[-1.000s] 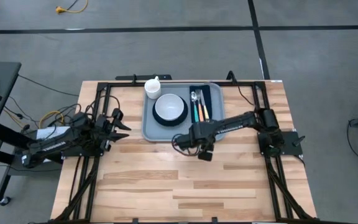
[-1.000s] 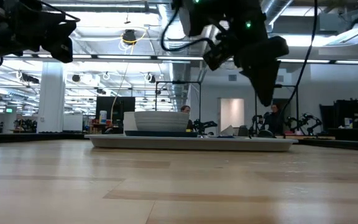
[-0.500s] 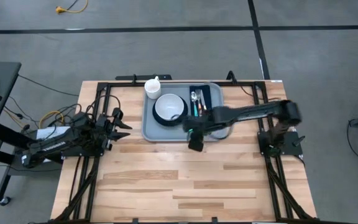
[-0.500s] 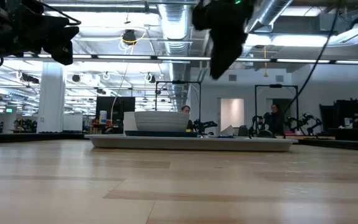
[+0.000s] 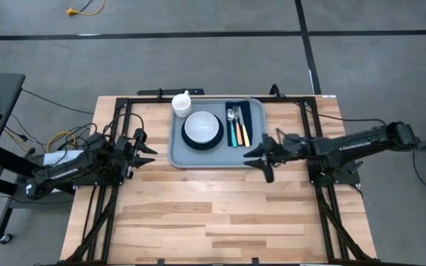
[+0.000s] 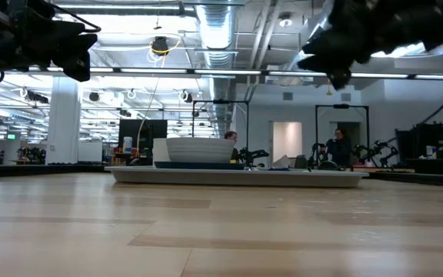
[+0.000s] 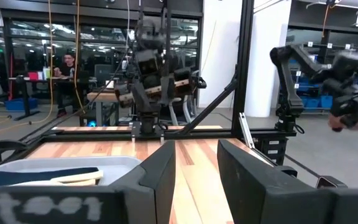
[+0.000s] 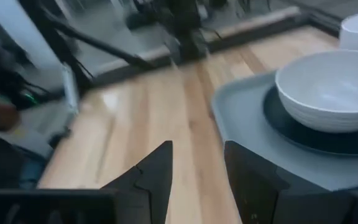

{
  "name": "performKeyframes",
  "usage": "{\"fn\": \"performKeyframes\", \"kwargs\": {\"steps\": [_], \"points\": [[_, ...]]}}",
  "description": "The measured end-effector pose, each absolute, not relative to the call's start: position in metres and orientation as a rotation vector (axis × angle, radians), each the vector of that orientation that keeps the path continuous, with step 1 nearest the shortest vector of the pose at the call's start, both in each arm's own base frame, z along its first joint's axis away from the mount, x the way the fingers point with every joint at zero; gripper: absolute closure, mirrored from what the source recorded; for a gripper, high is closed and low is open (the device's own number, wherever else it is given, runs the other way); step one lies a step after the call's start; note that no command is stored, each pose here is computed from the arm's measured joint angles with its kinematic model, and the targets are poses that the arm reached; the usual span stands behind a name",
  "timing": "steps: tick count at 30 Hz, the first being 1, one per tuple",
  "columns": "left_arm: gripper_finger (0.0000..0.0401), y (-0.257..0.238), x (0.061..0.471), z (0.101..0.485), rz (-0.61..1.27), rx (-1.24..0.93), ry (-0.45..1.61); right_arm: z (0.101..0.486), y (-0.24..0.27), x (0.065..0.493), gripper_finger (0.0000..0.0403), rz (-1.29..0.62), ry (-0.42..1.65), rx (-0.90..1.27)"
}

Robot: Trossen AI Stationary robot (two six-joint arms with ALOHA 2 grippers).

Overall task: Set up tray
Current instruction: Return to Home Position

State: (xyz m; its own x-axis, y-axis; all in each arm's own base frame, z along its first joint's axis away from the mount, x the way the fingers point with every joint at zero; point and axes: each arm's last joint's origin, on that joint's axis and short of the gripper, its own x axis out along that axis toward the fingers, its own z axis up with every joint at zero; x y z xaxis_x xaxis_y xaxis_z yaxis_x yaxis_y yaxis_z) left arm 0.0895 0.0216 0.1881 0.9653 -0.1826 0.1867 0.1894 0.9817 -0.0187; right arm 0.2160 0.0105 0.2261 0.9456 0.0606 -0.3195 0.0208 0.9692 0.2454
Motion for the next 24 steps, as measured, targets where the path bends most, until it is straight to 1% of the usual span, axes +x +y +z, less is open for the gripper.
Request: {"fn": "performKeyframes", "kwargs": {"steps": [4, 9, 14, 18, 24], "points": [[0.0293, 0.022, 0.090, 0.188, -0.190, -0.050, -0.181, 0.196, 0.009, 0.192, 0.0264, 0.063, 0.193, 0.298], [0.0293, 0.022, 0.090, 0.186, -0.195, -0.046, -0.163, 0.173, 0.010, 0.174, 0.0266, 0.080, 0.130, 0.348], [0.0293, 0.022, 0.090, 0.183, -0.185, -0.042, -0.136, 0.161, 0.011, 0.165, 0.0262, 0.092, 0.097, 0.342], [0.0293, 0.022, 0.091, 0.180, -0.182, -0.043, -0.113, 0.150, 0.009, 0.155, 0.0261, 0.043, 0.066, 0.340], [0.0293, 0.022, 0.091, 0.178, -0.182, -0.050, -0.096, 0.148, 0.008, 0.155, 0.0260, 0.011, 0.077, 0.326]]}}
